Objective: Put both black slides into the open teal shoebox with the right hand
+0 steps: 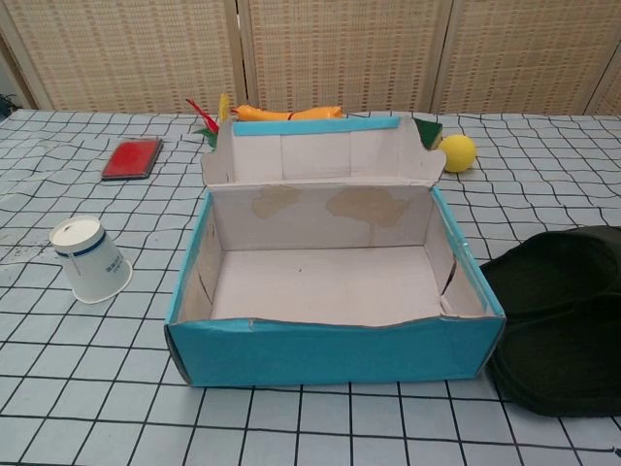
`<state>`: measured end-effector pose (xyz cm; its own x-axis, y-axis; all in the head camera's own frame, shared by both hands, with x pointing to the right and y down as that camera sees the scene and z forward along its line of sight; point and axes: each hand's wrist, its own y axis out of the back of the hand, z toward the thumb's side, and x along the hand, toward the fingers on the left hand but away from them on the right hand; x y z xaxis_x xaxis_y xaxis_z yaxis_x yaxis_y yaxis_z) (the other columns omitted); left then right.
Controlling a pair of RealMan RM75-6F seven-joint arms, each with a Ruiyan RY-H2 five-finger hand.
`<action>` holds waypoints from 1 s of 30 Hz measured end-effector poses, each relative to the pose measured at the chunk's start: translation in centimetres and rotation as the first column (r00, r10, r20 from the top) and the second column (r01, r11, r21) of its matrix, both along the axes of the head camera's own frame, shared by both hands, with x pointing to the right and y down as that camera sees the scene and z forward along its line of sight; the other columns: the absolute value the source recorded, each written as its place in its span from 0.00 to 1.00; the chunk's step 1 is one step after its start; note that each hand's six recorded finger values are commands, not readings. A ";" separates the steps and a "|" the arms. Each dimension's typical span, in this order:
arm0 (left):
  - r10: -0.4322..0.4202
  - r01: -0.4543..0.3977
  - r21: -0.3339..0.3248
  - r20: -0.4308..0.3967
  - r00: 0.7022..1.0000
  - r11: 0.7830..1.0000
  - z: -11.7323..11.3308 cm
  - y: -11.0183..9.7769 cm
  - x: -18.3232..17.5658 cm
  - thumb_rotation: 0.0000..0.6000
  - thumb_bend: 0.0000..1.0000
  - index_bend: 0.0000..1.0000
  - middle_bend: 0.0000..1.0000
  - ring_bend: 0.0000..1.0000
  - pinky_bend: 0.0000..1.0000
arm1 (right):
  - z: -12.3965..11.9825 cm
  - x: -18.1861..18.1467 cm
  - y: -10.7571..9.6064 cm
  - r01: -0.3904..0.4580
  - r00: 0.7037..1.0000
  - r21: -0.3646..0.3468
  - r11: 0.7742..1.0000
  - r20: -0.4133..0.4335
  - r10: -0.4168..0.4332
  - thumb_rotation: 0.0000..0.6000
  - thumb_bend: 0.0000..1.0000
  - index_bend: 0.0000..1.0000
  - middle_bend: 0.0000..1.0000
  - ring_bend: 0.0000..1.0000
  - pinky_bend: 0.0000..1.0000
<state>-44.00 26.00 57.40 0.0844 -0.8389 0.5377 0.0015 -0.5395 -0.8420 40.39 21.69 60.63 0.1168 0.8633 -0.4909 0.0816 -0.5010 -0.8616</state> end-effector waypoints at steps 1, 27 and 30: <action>0.001 -0.001 0.001 -0.001 1.000 1.000 -0.1 0.0 0.0 1.00 0.37 0.17 0.04 0.15 0.41 | 0.0 0.0 0.0 0.001 1.000 0.001 1.000 0.001 -0.001 1.00 0.03 0.00 0.00 0.00 0.10; -0.017 0.018 -0.024 0.007 1.000 1.000 0.0 0.5 -0.4 1.00 0.37 0.17 0.04 0.15 0.41 | -0.8 -0.1 2.7 0.111 0.991 -0.182 0.977 -0.052 -0.122 1.00 0.03 0.00 0.03 0.00 0.10; -0.023 0.024 -0.037 0.014 1.000 0.999 0.2 0.5 -0.6 1.00 0.37 0.17 0.04 0.15 0.41 | 0.2 -0.2 2.8 0.116 0.987 -0.233 0.966 -0.077 -0.138 1.00 0.03 0.00 0.03 0.00 0.10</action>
<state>-44.55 26.53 57.65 0.0574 -0.8200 0.5695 0.0001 -0.5704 -0.8213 40.22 24.53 60.81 0.1634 0.7091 -0.6859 -0.0696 -0.6852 -0.7250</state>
